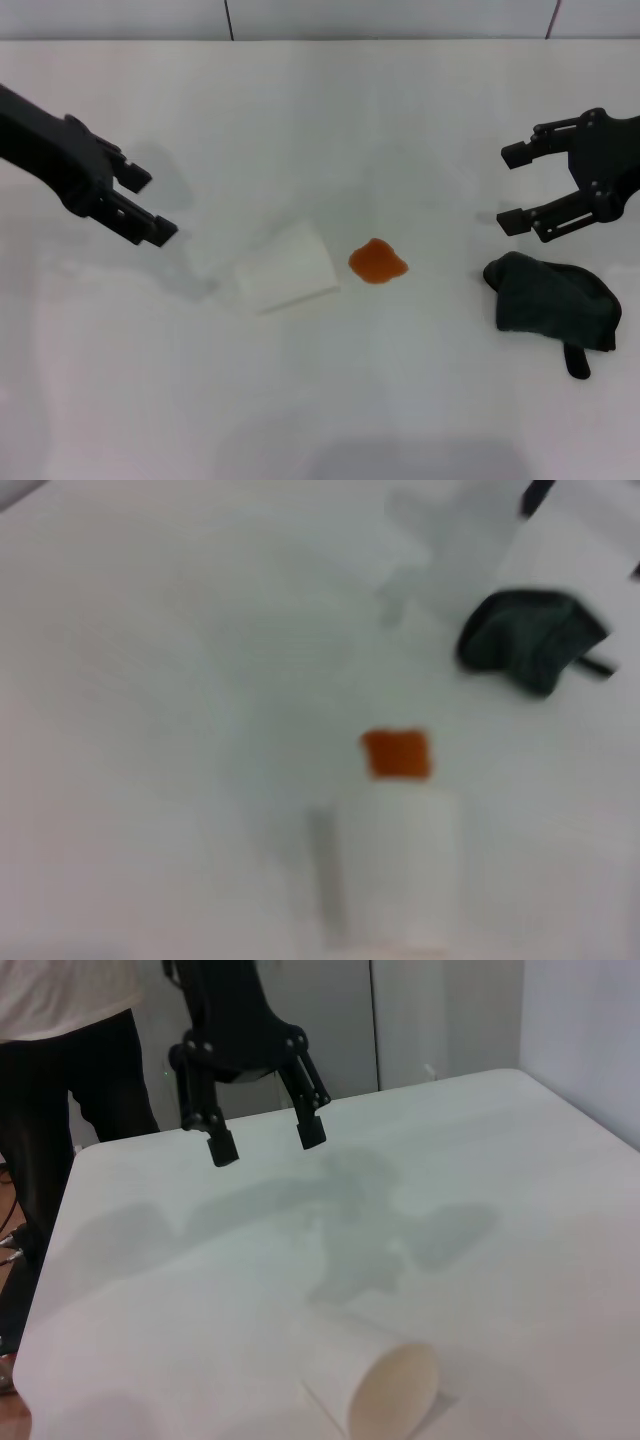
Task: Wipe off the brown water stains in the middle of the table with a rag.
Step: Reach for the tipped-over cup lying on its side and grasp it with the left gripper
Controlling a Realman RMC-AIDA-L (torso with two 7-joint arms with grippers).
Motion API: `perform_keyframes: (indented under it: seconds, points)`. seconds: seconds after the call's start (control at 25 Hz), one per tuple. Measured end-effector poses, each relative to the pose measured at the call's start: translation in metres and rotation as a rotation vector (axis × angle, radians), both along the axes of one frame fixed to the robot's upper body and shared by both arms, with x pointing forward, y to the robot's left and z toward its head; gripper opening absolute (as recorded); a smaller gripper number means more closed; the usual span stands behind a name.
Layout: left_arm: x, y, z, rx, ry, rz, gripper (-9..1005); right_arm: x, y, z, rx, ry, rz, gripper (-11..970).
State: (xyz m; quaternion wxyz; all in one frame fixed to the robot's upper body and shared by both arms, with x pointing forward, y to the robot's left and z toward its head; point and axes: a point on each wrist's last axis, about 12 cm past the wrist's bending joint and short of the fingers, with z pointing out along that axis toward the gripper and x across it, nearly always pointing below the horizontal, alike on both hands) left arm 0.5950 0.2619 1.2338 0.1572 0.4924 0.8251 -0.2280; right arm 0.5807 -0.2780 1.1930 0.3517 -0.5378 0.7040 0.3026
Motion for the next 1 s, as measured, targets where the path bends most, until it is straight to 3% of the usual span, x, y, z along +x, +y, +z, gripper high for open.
perform_keyframes:
  seconds: [0.24,0.52,1.0]
  points:
    - [0.011,-0.02,-0.001,0.153,-0.007,-0.032,830,0.003,0.009,0.002,0.009,-0.008,0.019,870]
    - [0.012,-0.037,-0.019,0.168,-0.003,-0.097,823,0.006,0.021,0.006,0.012,-0.02,0.043,869]
    - [0.034,-0.079,-0.03,0.166,-0.025,-0.169,812,0.01,0.03,0.009,0.005,-0.025,0.07,870]
